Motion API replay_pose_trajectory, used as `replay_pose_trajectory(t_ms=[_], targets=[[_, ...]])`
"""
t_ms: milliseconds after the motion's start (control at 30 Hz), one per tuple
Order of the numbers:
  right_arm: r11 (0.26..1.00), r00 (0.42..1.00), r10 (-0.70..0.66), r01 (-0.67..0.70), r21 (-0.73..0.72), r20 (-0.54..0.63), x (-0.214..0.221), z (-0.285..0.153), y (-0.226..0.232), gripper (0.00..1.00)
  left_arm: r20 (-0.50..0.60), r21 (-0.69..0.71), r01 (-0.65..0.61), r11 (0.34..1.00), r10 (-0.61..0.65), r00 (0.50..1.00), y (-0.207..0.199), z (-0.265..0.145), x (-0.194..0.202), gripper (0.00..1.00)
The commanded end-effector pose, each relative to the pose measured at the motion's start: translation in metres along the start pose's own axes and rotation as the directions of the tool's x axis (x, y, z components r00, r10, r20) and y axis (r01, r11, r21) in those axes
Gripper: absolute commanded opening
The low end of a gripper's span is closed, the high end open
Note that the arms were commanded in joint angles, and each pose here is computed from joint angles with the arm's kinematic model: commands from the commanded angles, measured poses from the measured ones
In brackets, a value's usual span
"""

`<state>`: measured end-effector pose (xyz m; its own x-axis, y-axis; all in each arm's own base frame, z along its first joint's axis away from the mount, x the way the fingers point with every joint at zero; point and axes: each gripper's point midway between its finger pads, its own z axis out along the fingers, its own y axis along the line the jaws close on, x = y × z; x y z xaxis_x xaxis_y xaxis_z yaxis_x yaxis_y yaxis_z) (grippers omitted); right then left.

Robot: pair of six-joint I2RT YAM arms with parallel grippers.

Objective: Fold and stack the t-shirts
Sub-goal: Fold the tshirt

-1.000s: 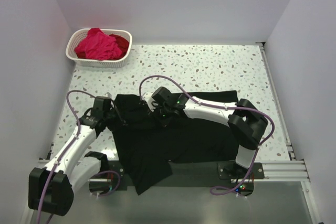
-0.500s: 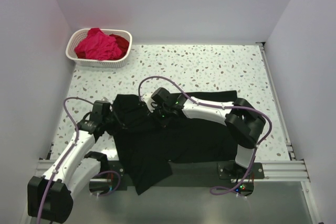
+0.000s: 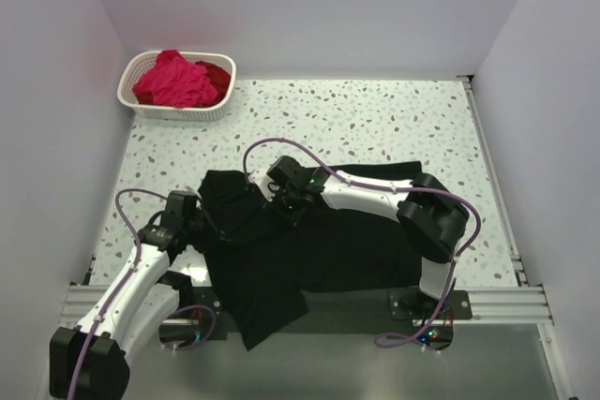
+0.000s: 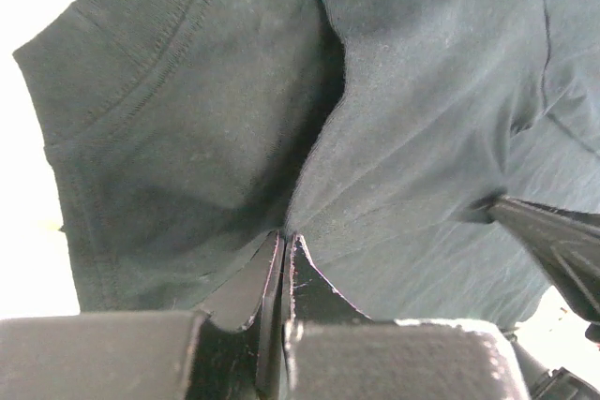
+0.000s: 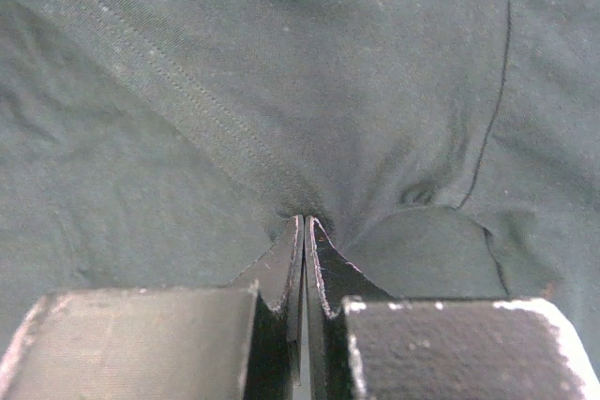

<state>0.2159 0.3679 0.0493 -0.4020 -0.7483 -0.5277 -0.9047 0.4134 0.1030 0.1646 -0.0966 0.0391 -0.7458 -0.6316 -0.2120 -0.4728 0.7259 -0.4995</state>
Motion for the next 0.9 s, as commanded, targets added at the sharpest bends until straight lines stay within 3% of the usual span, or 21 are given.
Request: replay_pose_trajectory(t_ms=[0, 633, 800, 867], targets=[[0.998, 0.998, -0.056, 0.055, 0.034, 0.016, -0.013, -0.016, -0.005, 0.0, -0.039, 0.037, 0.02, 0.999, -0.018, 0.999, -0.008, -0.001, 0.007, 0.0], [0.993, 0.993, -0.112, 0.114, 0.042, -0.04, -0.008, -0.012, -0.011, 0.03, -0.137, 0.077, 0.026, 0.997, -0.015, 0.99, -0.012, 0.0, 0.033, 0.0], [0.993, 0.993, -0.116, 0.117, 0.025, -0.037, -0.01, -0.012, -0.008, 0.09, -0.146, 0.081, 0.007, 0.997, 0.005, 0.989, -0.013, 0.002, 0.035, 0.03], [0.993, 0.993, -0.116, 0.117, 0.019, -0.035, -0.01, -0.014, -0.007, 0.18, -0.139, 0.089, 0.006, 0.996, 0.006, 0.99, -0.016, 0.001, 0.034, 0.07]])
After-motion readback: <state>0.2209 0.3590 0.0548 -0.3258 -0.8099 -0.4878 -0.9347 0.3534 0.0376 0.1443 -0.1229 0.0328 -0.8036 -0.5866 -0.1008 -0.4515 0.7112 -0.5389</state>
